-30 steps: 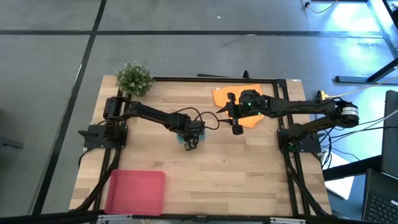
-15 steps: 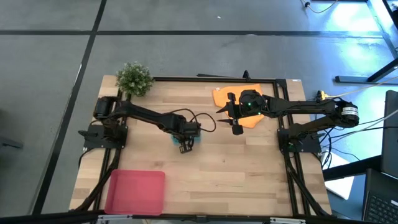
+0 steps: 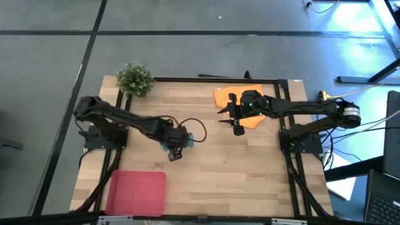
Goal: Roll microfiber towels into tight, uniform cylinder then place into a basket
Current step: Put the blue microfiber towel into the red bin
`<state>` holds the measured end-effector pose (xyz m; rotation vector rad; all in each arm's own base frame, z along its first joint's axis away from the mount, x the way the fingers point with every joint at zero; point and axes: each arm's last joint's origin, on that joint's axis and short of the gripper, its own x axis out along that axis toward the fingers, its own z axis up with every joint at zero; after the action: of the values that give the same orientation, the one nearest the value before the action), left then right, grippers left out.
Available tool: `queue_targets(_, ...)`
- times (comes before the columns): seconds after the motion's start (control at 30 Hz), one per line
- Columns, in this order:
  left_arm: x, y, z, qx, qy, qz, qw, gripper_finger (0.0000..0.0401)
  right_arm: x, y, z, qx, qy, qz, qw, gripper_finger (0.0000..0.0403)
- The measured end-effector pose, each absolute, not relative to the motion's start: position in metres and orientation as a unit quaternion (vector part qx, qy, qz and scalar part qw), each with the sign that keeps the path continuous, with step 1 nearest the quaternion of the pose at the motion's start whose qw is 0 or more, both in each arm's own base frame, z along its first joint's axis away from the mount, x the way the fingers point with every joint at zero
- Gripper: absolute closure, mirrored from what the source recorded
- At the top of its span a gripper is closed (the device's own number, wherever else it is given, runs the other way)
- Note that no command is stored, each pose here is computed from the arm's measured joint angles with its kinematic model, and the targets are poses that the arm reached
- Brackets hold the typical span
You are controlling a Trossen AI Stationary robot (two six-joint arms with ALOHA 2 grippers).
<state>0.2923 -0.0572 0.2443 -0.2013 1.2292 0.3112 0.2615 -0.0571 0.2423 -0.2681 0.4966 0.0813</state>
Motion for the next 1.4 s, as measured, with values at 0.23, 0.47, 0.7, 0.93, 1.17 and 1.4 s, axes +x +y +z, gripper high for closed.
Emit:
queue_targets(0.23,0.268,-0.088,0.267,-0.092,0.552,0.111,0.822,0.0397,0.262,-0.057,0.242,-0.132,0.245,0.04,0.96,0.0225)
queue_targets(0.47,0.251,-0.12,0.272,-0.116,0.546,0.093,0.824,0.0397,0.262,-0.057,0.242,-0.133,0.245,0.04,0.96,0.0225)
queue_targets(0.7,0.229,-0.154,0.271,-0.171,0.553,0.107,0.809,0.0397,0.262,-0.057,0.242,-0.132,0.245,0.04,0.96,0.0225)
queue_targets(0.93,0.205,-0.184,0.271,-0.214,0.555,0.108,0.797,0.0397,0.262,-0.057,0.242,-0.132,0.245,0.04,0.96,0.0225)
queue_targets(1.17,0.182,-0.21,0.269,-0.248,0.564,0.105,0.781,0.0396,0.262,-0.057,0.242,-0.132,0.245,0.04,0.96,0.0225)
queue_targets(1.4,0.175,-0.234,0.26,-0.24,0.566,0.067,0.786,0.0396,0.262,-0.057,0.242,-0.132,0.244,0.04,0.96,0.0225)
